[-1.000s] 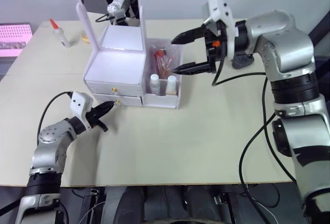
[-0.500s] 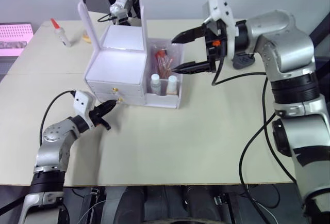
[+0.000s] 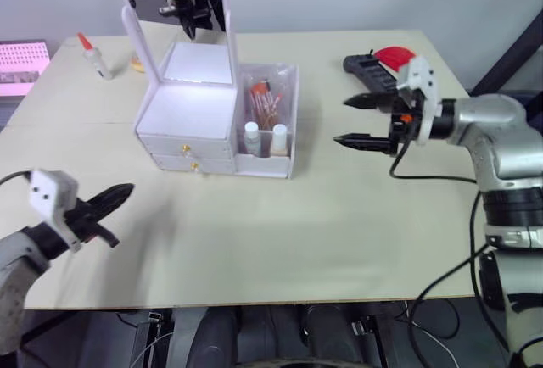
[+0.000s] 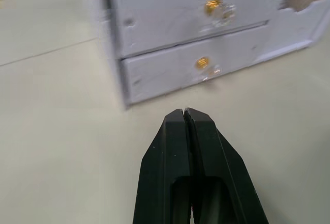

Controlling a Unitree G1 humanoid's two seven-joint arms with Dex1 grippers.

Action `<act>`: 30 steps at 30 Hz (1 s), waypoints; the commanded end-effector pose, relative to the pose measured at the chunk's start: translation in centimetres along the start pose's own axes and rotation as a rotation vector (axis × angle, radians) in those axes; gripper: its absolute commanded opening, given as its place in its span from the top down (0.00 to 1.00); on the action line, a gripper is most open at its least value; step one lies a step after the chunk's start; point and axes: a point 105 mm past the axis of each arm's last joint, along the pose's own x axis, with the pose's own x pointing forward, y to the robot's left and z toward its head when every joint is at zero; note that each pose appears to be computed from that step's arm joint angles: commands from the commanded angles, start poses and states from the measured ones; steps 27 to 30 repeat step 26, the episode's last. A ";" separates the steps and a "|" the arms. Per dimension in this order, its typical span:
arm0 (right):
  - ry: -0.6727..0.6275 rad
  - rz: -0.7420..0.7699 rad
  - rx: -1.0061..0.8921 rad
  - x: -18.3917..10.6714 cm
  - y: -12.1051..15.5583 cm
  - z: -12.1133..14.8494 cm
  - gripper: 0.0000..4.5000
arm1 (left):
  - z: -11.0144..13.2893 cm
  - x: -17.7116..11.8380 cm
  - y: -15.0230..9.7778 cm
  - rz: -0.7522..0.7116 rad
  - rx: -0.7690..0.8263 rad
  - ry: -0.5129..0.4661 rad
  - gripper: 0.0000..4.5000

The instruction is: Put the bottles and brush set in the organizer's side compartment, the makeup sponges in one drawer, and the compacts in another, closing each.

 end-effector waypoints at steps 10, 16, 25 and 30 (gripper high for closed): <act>-0.029 -0.417 0.085 -5.3 -4.7 -7.7 0.00 | -0.9 -6.3 4.2 0.285 0.178 0.095 0.99; -0.049 -0.440 0.039 -5.4 -5.5 -7.3 0.00 | -1.1 -7.6 4.5 0.331 0.145 0.100 0.70; -0.075 -0.408 0.008 -4.8 -5.5 -6.3 0.00 | -0.1 -6.9 2.9 0.253 0.210 0.096 0.01; -0.076 -0.406 0.011 -4.9 -5.5 -6.3 0.00 | -0.1 -6.8 2.9 0.254 0.213 0.103 0.01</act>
